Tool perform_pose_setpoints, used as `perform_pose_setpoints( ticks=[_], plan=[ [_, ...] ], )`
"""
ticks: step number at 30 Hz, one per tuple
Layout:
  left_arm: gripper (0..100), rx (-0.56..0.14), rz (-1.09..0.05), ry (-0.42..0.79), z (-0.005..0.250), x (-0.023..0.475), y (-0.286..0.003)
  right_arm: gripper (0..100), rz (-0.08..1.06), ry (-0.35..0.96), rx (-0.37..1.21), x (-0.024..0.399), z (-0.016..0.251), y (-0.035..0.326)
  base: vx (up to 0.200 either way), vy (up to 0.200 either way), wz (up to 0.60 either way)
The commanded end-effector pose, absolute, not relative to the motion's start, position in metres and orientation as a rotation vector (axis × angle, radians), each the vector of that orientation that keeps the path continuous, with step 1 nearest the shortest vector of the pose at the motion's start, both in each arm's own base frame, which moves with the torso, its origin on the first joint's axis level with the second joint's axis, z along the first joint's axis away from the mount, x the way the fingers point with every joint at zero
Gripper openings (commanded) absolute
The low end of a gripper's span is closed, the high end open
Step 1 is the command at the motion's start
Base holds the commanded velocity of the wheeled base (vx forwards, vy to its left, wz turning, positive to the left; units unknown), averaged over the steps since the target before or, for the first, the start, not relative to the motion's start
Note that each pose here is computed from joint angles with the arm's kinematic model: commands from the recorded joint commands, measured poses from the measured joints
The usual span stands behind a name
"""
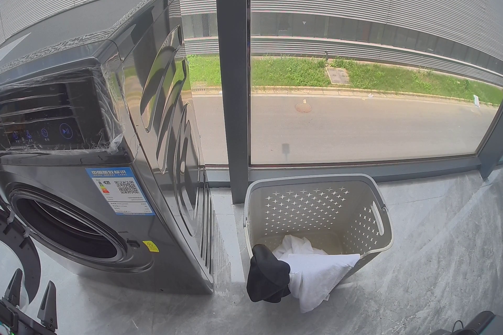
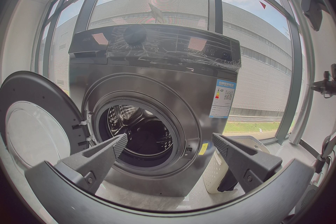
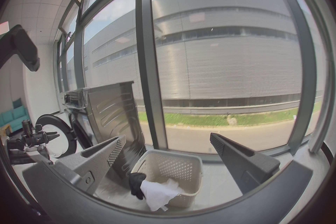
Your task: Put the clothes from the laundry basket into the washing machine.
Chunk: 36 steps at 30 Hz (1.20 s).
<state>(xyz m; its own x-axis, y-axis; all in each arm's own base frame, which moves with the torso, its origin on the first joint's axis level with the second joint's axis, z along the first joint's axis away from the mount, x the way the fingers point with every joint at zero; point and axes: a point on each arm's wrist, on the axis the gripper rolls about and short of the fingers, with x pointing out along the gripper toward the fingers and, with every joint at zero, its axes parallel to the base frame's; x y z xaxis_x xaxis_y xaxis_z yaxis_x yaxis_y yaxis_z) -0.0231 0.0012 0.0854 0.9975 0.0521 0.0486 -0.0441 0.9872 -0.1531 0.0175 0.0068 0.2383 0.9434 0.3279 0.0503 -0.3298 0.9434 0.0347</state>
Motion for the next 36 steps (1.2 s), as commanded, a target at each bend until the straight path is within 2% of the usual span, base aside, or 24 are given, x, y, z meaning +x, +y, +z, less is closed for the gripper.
perform_pose_setpoints(
  ticks=[1, 8, 11, 12, 13, 17, 21, 26, 30, 36],
  plan=[
    [100, -0.153, 0.048, -0.061, 0.083, -0.024, 0.001, 100, 0.663, 0.556, 0.022, 0.179, 0.196, 0.065, 0.0, 0.0, 0.0],
    [100, -0.153, 0.048, -0.059, 0.083, -0.024, 0.001, 100, 0.642, 0.85, 0.025, 0.243, 0.115, 0.086, 0.0, 0.0, 0.0],
    [100, -0.155, 0.048, -0.061, 0.083, -0.024, 0.001, 100, 0.609, 0.914, 0.015, 0.258, 0.089, 0.09, 0.0, 0.0, 0.0],
    [100, -0.155, 0.048, -0.061, 0.083, -0.024, 0.001, 100, 0.609, 0.914, 0.015, 0.258, 0.089, 0.09, 0.0, 0.0, 0.0],
    [100, -0.156, 0.049, -0.061, 0.083, -0.024, 0.001, 100, 0.583, 0.942, 0.011, 0.266, 0.074, 0.092, 0.0, 0.0, 0.0],
    [100, -0.156, 0.049, -0.061, 0.083, -0.024, 0.001, 100, 0.588, 0.962, 0.007, 0.271, 0.059, 0.095, 0.0, 0.0, 0.0],
    [100, -0.156, 0.049, -0.061, 0.083, -0.024, 0.001, 100, 0.641, 0.99, 0.001, 0.267, 0.052, 0.103, 0.0, 0.0, 0.0],
    [100, -0.158, 0.049, -0.061, 0.083, -0.024, 0.001, 100, 0.688, 1.06, -0.013, 0.255, 0.029, 0.113, 0.0, 0.0, 0.0],
    [100, -0.158, 0.051, -0.061, 0.083, -0.024, 0.001, 100, 0.691, 1.051, -0.014, 0.262, 0.012, 0.119, 0.0, 0.0, 0.0],
    [100, -0.158, 0.051, -0.061, 0.083, -0.024, 0.001, 100, 0.706, 1.049, -0.027, 0.264, 0.005, 0.125, 0.0, 0.0, 0.0]
  ],
)
